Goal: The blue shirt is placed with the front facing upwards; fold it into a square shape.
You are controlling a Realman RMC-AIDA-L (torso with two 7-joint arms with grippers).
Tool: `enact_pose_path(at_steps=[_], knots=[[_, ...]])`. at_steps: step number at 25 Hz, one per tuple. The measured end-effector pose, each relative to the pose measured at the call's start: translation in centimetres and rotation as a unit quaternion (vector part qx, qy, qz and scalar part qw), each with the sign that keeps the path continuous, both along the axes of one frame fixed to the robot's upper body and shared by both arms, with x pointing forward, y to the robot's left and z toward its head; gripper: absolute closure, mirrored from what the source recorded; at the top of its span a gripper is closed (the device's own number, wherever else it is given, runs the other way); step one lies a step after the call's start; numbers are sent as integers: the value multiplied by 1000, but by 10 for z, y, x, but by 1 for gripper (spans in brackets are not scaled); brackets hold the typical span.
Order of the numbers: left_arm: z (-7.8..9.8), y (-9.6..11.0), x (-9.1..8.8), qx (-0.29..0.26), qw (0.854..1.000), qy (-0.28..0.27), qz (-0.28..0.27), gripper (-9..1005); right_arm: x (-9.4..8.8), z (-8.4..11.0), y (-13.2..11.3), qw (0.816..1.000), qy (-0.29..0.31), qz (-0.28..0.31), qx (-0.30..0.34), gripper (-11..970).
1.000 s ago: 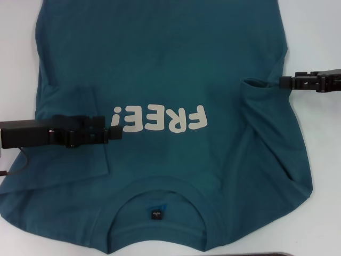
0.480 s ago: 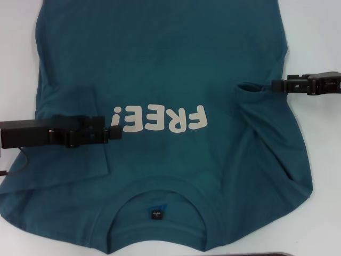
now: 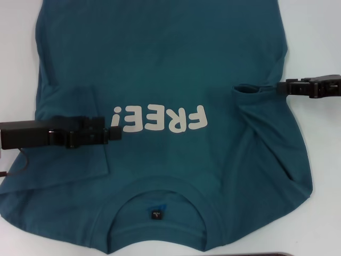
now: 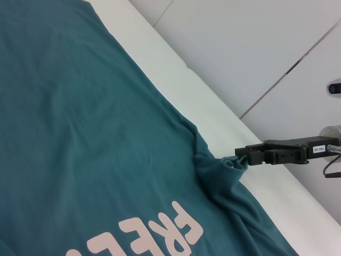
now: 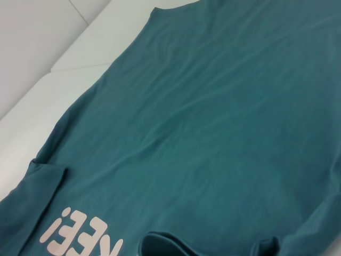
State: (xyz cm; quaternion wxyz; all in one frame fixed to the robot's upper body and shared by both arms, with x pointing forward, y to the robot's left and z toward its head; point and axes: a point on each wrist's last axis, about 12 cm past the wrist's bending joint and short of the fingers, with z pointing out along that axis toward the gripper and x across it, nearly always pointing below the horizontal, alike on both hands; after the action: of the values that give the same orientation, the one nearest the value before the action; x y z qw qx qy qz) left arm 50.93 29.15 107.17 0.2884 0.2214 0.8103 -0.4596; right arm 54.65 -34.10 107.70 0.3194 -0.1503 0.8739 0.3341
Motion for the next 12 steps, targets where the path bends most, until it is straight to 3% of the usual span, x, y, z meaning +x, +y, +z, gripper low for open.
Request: enact_pose_path(at_steps=[4,12], knots=[[0,0,0,0,1000,0,0,121,0,0,-1,1000,1,0,-1,423],[0,0,0,-1,1000,0,0,121,-1,0,-2,1000,2,0,0,747]])
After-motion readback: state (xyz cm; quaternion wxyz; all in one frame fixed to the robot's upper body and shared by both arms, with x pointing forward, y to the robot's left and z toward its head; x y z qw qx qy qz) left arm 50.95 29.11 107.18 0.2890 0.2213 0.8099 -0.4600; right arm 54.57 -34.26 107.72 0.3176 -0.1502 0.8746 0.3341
